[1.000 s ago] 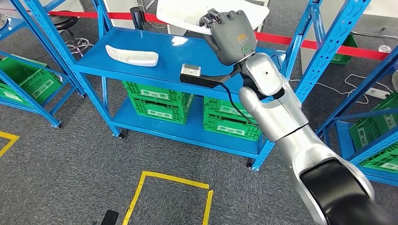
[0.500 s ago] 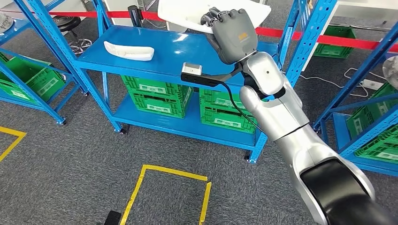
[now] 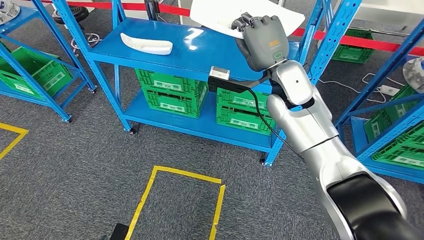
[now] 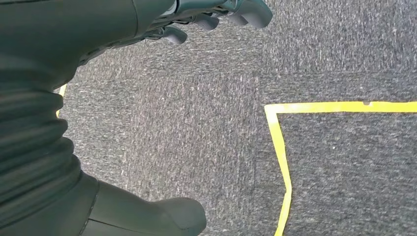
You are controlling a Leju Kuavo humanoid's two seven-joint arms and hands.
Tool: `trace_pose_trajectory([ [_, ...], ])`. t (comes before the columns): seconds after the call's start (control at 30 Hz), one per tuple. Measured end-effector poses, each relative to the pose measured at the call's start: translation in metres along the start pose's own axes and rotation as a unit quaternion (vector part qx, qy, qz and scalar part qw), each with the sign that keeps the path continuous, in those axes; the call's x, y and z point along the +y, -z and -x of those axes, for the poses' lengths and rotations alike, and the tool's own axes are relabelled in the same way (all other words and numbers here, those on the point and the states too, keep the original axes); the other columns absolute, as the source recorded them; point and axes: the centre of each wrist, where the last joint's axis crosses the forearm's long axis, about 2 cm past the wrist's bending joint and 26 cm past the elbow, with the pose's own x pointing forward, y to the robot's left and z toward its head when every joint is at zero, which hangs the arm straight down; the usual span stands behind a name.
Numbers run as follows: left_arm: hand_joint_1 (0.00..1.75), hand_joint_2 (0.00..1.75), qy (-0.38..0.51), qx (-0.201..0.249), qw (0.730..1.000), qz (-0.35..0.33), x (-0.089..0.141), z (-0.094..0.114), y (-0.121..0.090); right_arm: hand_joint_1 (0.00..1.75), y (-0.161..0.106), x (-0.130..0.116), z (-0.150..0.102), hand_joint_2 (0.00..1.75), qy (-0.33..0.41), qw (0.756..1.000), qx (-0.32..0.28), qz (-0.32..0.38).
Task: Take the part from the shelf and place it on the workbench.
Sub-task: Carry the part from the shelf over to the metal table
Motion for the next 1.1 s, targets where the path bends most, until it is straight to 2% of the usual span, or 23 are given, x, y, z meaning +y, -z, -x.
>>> trace_pose_trajectory([
  [0.4, 0.0, 1.75, 0.005, -0.001, 1.0, 0.005, 0.002, -0.005, 0.002, 1.75, -0.011, 0.01, 0.006, 1.75, -0.001, 1.0, 0.011, -0.008],
  [0.63, 0.0, 1.75, 0.009, -0.024, 1.0, 0.018, 0.003, -0.011, 0.005, 1.75, -0.012, 0.007, 0.012, 1.75, -0.001, 1.0, 0.015, -0.002],
  [1.1, 0.0, 1.75, 0.018, -0.044, 0.998, 0.029, 0.005, -0.013, 0.007, 1.75, -0.017, 0.012, 0.014, 1.75, 0.003, 1.0, 0.017, -0.003],
])
